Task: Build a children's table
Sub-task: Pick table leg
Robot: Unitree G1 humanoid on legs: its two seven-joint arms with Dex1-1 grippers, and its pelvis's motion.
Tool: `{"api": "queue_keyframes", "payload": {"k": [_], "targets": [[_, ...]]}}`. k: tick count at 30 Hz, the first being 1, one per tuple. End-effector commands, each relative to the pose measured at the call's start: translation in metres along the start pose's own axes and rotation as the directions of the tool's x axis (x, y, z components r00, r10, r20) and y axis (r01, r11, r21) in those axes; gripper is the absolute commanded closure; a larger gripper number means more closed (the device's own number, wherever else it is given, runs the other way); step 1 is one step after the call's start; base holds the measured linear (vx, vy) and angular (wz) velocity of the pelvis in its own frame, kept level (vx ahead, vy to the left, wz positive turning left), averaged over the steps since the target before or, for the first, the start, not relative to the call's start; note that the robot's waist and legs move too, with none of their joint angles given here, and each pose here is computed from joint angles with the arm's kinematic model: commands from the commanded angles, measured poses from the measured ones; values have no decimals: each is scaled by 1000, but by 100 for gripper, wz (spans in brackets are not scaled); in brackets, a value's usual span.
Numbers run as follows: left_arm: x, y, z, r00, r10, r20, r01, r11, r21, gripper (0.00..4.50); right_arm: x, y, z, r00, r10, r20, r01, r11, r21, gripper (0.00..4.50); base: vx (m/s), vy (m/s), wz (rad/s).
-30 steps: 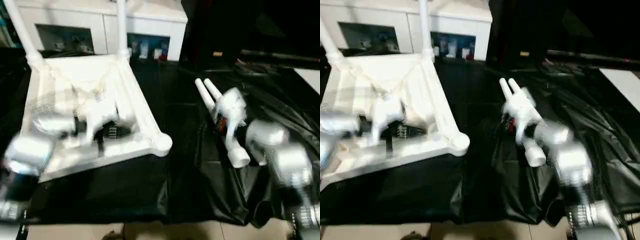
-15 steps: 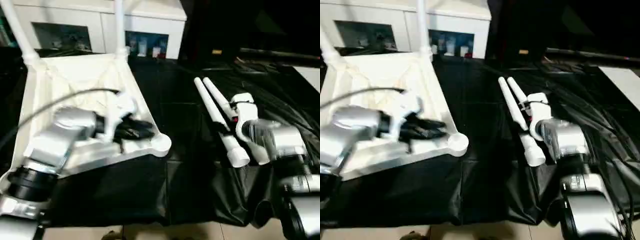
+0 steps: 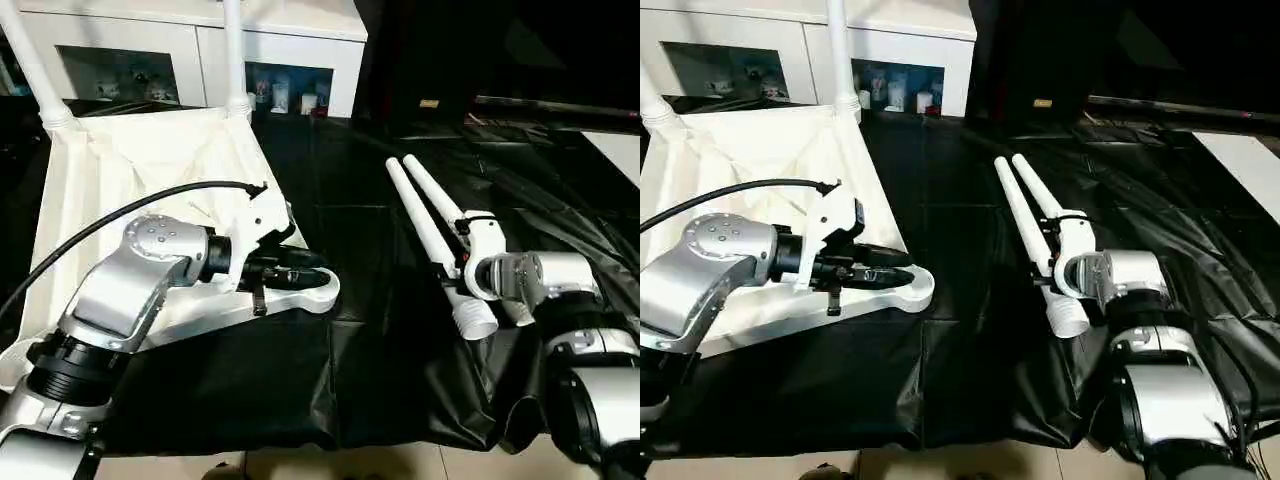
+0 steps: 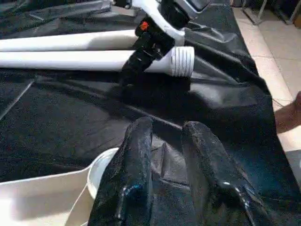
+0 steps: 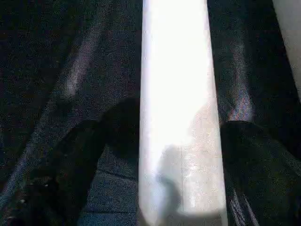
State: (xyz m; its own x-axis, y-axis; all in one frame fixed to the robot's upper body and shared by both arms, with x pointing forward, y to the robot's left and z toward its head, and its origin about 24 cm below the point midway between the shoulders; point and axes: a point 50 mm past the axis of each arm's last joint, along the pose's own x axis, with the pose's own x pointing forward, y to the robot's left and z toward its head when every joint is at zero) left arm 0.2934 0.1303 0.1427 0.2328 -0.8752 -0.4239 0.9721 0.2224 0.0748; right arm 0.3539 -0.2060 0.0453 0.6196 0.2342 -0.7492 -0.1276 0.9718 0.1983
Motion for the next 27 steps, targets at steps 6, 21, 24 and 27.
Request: {"api": "queue_keyframes", "payload": {"k": [6,21,24,27], "targets": [[1,-4,7,1000,-28,-4,28,999,22,251,3,-3,-6,999,-7,-49,7,1000,11,107,0,0,0],[10,-1,7,986,106,126,-114,992,56,122,2,-5,-3,999,24,-21,-23,999,42,233,0,0,0],[9,-1,6,985,111,132,-118,992,53,105,2,-5,-2,999,31,-16,-30,998,48,253,0,0,0],[9,4,6,966,199,166,-206,978,26,69,0,-5,1,998,61,10,-61,995,78,268,0,0,0]]}}
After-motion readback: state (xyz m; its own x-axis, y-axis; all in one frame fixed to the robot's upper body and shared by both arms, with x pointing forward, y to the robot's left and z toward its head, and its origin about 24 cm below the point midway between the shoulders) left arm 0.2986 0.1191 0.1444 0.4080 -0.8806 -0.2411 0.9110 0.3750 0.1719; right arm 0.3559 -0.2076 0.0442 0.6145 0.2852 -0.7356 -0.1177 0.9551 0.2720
